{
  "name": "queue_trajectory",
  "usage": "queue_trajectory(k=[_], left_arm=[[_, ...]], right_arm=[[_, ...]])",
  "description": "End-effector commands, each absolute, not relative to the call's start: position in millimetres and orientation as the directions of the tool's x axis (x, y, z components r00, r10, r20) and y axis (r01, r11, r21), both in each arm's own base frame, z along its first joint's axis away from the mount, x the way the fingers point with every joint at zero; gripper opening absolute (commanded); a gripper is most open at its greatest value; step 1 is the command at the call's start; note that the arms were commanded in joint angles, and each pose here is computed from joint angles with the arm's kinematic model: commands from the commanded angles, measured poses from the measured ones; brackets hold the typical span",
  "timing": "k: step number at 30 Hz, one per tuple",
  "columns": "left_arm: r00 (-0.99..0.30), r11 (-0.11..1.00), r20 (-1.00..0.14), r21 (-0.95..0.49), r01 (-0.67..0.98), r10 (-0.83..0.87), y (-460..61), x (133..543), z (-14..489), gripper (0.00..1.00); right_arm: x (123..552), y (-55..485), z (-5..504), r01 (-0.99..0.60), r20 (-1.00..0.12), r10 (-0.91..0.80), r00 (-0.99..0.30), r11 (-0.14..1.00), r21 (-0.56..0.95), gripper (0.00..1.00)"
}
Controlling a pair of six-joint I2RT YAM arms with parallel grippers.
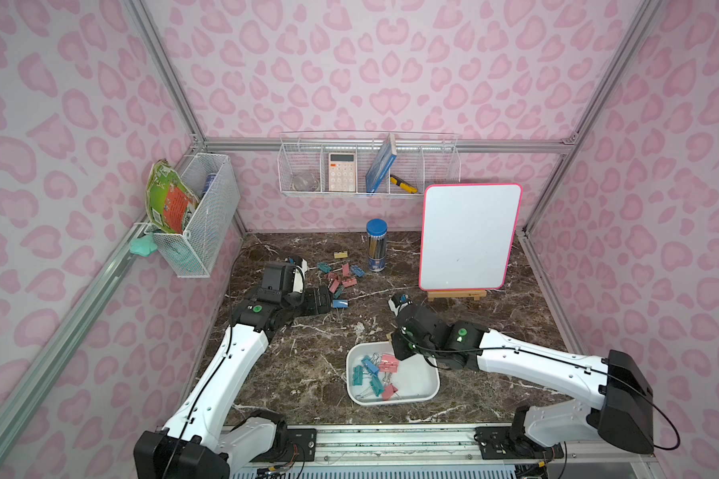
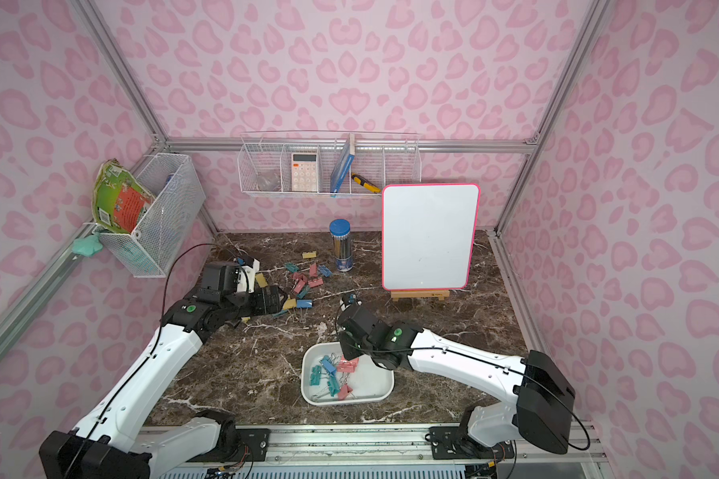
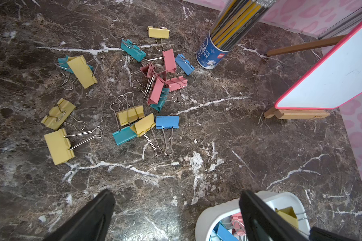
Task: Put the binder clips in the storage box
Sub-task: Place the binder clip in the storage box.
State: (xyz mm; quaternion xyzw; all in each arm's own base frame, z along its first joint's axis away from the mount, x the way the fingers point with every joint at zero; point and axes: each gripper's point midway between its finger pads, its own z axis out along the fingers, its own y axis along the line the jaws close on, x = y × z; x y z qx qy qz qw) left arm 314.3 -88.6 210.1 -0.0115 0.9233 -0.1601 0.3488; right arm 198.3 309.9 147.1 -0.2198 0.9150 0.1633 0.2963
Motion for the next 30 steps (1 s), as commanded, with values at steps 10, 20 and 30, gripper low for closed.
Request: queue_trajectory(k=[10, 20, 30], left_arm=[[-0.754, 0.948, -0.643, -0.304, 0.094, -0.131, -89.6, 318.1, 208.7, 0.99], [-0.756, 0.949, -0.642, -0.301, 0.091, -0.131, -88.9, 318.2, 207.9, 0.99], [-0.748, 0.95, -0.651, -0.297, 0.094, -0.13, -88.2, 318.2, 211.1, 0.99]], right_arm=[[184.4, 271.7, 80.3, -0.413, -0.515, -0.396, -0.76, 0.907, -0.088, 0.0], [185.0, 315.5, 90.4, -0.383, -0.553, -0.285, -0.783, 0.921, 0.067, 0.37], [276.5, 370.1, 197.0, -0.487, -0.788, -0.067, -0.612, 0.817, 0.309, 0.38]])
